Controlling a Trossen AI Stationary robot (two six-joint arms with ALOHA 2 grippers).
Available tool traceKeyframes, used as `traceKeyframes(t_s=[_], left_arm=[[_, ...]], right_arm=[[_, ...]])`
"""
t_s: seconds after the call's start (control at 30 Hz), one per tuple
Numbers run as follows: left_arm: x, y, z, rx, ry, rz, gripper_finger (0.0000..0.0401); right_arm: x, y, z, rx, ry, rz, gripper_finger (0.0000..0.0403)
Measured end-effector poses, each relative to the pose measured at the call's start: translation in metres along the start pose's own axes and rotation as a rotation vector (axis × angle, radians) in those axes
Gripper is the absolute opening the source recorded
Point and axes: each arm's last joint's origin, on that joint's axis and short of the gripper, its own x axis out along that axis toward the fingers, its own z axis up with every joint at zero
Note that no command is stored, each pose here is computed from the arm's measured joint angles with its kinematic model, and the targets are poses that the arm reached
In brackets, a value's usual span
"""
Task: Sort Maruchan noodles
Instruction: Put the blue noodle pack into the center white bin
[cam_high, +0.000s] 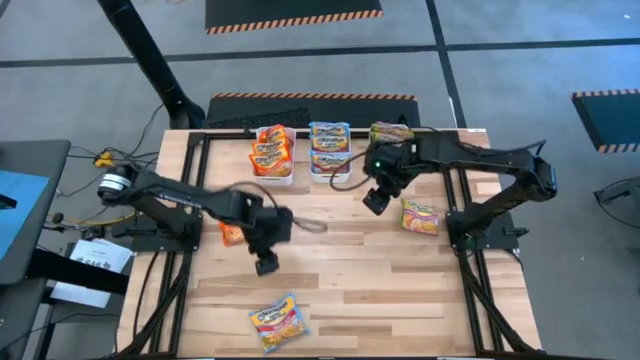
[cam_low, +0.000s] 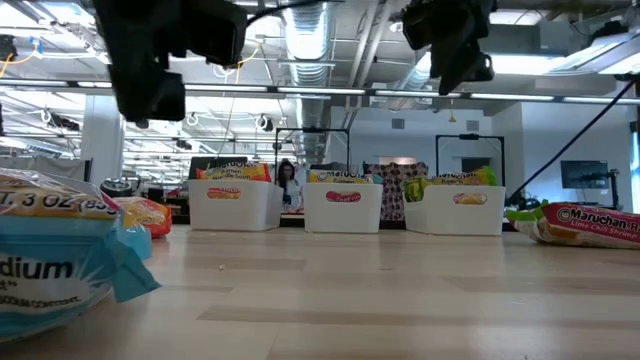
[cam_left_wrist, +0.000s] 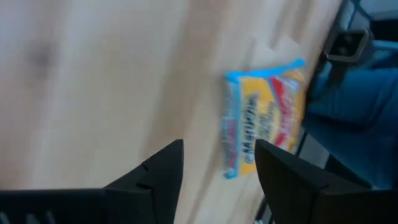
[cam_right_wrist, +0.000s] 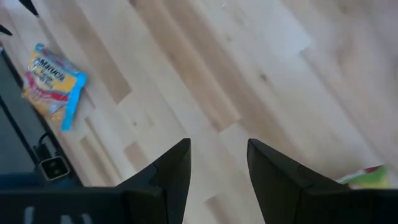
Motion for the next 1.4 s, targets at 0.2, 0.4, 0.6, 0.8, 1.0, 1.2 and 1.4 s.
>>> traceKeyframes(t_s=[0.2, 0.4, 0.6, 0.8, 1.0, 1.2, 1.4], left_arm=[[0.034, -0.031, -0.011, 0.030, 0.004, -0.048, 0.0174], [0.067, -0.050, -0.025, 0.002, 0.012, -0.036, 0.0173], [0.094, -0.067, -0.036, -0.010, 0.042, -0.104, 0.0173], [0.104, -0.078, -0.040, -0.045, 0.024, -0.155, 0.0173], [0.106, -0.082, -0.046, -0.094, -0.044, -0.110, 0.0173], [0.108, -0.085, -0.053, -0.093, -0.113, -0.060, 0.0173], [0.120, -0.083, -0.056, -0.109, -0.089, -0.037, 0.0173]], right_arm=[[0.005, 0.021, -0.014, -0.007, 0.035, 0.024, 0.0183], [0.008, 0.041, -0.025, -0.018, 0.020, 0.045, 0.0183], [0.010, 0.053, -0.032, -0.015, -0.001, 0.063, 0.0183], [0.010, 0.057, -0.036, -0.018, 0.005, 0.066, 0.0183], [0.010, 0.057, -0.036, -0.019, 0.005, 0.066, 0.0183], [0.010, 0.057, -0.036, -0.020, 0.005, 0.066, 0.0183], [0.010, 0.057, -0.036, -0.022, 0.005, 0.065, 0.0183]])
